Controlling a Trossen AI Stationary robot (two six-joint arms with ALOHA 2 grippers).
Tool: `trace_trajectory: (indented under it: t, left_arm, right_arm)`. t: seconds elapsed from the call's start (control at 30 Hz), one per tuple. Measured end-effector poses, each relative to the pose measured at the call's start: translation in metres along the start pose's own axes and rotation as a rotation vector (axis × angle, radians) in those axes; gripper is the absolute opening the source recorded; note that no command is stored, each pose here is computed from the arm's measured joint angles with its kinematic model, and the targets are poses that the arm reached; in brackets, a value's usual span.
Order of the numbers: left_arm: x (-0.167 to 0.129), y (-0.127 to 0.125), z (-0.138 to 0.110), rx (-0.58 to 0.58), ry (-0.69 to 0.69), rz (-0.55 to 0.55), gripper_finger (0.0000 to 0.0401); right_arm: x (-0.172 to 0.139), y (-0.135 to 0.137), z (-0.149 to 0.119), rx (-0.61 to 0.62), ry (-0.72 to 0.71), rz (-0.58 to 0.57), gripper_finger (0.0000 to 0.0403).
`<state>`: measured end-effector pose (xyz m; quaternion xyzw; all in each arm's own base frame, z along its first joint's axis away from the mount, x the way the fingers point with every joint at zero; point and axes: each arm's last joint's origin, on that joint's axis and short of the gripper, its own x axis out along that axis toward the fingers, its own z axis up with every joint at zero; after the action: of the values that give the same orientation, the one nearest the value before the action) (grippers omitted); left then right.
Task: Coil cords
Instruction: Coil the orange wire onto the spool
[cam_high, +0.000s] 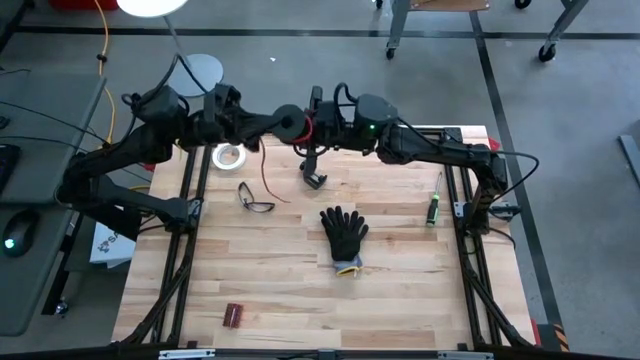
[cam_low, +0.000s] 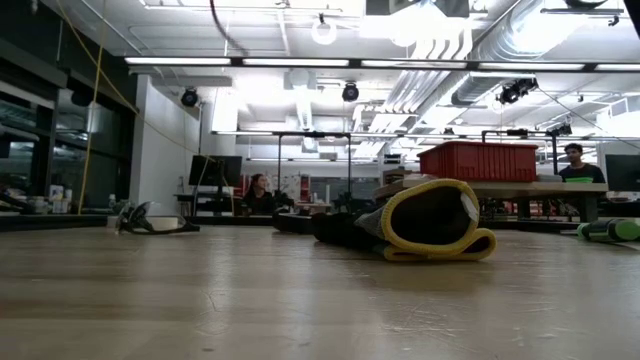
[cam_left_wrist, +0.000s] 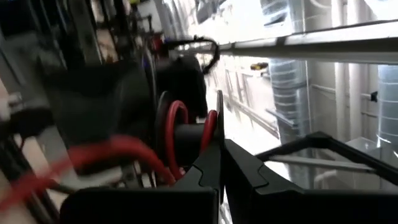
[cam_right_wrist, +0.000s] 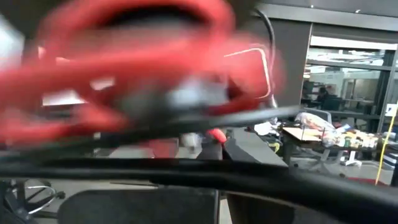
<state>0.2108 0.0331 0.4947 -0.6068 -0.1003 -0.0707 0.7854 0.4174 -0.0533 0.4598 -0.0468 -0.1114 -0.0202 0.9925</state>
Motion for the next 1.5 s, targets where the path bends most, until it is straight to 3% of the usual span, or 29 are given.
trace_trajectory:
  t: [0.43,0.7,0.97,1.13,1.4,1.5]
  left_arm:
    - [-0.034,0.000,-0.009,-0.025,0.093,0.172,0.0000]
    - [-0.047,0.012,-0.005,0.130,0.102,0.323,0.0000]
    - [-0.051,0.019,-0.001,0.239,0.123,0.396,0.0000]
    - [-0.054,0.024,0.001,0.430,0.116,0.460,0.0000]
    - [-0.056,0.028,0.008,0.855,0.055,0.601,0.0000]
    - [-0.057,0.028,0.009,0.953,0.065,0.627,0.0000]
  right_arm:
    - [-0.004,-0.027,-0.008,-0.005,0.069,0.001,0.0000]
    - [-0.009,-0.047,-0.016,0.005,0.145,0.009,0.0000]
    - [-0.012,-0.056,-0.023,0.009,0.214,0.008,0.0000]
    - [-0.013,-0.056,-0.025,0.005,0.238,0.004,0.0000]
    - [-0.017,-0.058,-0.018,0.005,0.293,0.007,0.0001]
    - [-0.018,-0.058,-0.013,-0.007,0.290,0.009,0.0001]
